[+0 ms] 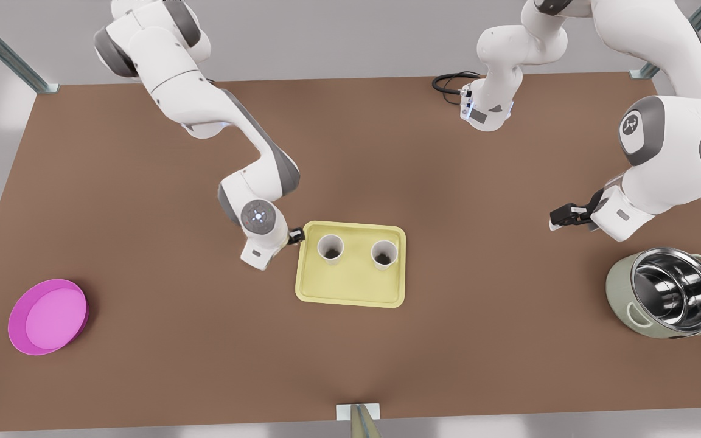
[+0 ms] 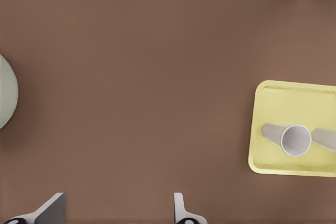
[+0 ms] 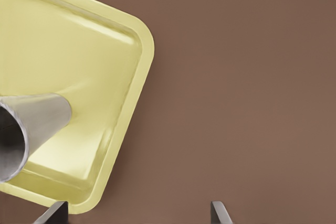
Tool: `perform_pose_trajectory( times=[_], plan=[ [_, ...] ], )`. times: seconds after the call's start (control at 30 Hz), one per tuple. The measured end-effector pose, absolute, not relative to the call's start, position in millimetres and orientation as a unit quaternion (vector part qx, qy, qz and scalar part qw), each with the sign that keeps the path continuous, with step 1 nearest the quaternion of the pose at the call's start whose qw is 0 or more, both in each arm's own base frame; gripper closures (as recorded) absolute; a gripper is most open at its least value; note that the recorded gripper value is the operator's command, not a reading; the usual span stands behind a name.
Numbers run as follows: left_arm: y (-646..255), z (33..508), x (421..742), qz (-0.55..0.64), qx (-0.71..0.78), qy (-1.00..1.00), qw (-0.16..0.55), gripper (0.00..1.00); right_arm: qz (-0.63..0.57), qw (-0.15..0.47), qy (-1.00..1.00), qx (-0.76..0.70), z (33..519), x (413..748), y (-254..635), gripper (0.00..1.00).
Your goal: Use the left arm to pick up the white IKEA cup from the tray and place it on the middle-left position; use the right arm to pick up the white IKEA cup from the tray and place it on the middle-right position
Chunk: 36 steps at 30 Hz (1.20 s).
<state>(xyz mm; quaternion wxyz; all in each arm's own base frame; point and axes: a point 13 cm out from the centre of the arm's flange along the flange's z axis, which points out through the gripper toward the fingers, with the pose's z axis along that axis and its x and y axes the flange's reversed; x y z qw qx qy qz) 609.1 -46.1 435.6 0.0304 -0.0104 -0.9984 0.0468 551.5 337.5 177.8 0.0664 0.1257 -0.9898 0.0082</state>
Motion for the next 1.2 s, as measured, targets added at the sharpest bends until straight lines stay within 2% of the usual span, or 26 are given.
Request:
perform_pose_trajectory(
  times=[0.2, 0.6, 0.67, 0.7, 0.73, 0.8, 0.87, 0.97, 1.07, 1.2],
  plan=[
    [-46.0, 433.3, 608.4, 0.047, -0.012, -0.998, 0.032, 0.0, -0.016, 0.03, -0.998, 0.059, 139.1, 551.5, 392.0, 0.0],
    [-45.0, 432.5, 608.1, 0.045, -0.014, -0.998, 0.033, 0.0, -0.042, 0.017, -0.997, -0.054, 119.5, 543.2, 431.0, 0.0],
    [-44.4, 432.1, 608.0, 0.044, -0.014, -0.998, 0.033, 0.0, -0.04, 0.02, -0.997, -0.068, 111.7, 541.4, 430.9, 0.11],
    [-44.2, 432.4, 607.9, 0.044, -0.014, -0.998, 0.033, 0.0, -0.039, 0.021, -0.996, -0.075, 108.6, 540.8, 430.7, 0.33],
    [-44.0, 432.4, 607.9, 0.043, -0.014, -0.998, 0.033, 0.0, -0.039, 0.023, -0.996, -0.081, 106.4, 540.4, 430.6, 0.48],
    [-43.7, 432.4, 607.8, 0.043, -0.014, -0.998, 0.033, 0.0, -0.039, 0.025, -0.995, -0.094, 102.8, 539.5, 430.9, 0.54],
    [-44.1, 433.8, 607.4, 0.043, -0.015, -0.998, 0.032, 0.0, -0.041, 0.028, -0.993, -0.105, 100.2, 539.5, 431.3, 0.78],
    [-43.9, 433.2, 607.2, 0.043, -0.015, -0.998, 0.033, 0.0, -0.044, 0.028, -0.992, -0.118, 100.0, 540.9, 431.5, 0.97],
    [-43.5, 430.8, 606.7, 0.043, -0.015, -0.998, 0.035, 0.0, -0.052, 0.022, -0.99, -0.128, 107.2, 548.2, 432.8, 1.0],
    [-44.2, 431.7, 606.1, 0.043, -0.015, -0.998, 0.035, 0.0, -0.062, 0.003, -0.986, -0.155, 157.6, 582.2, 399.6, 1.0]
  ],
)
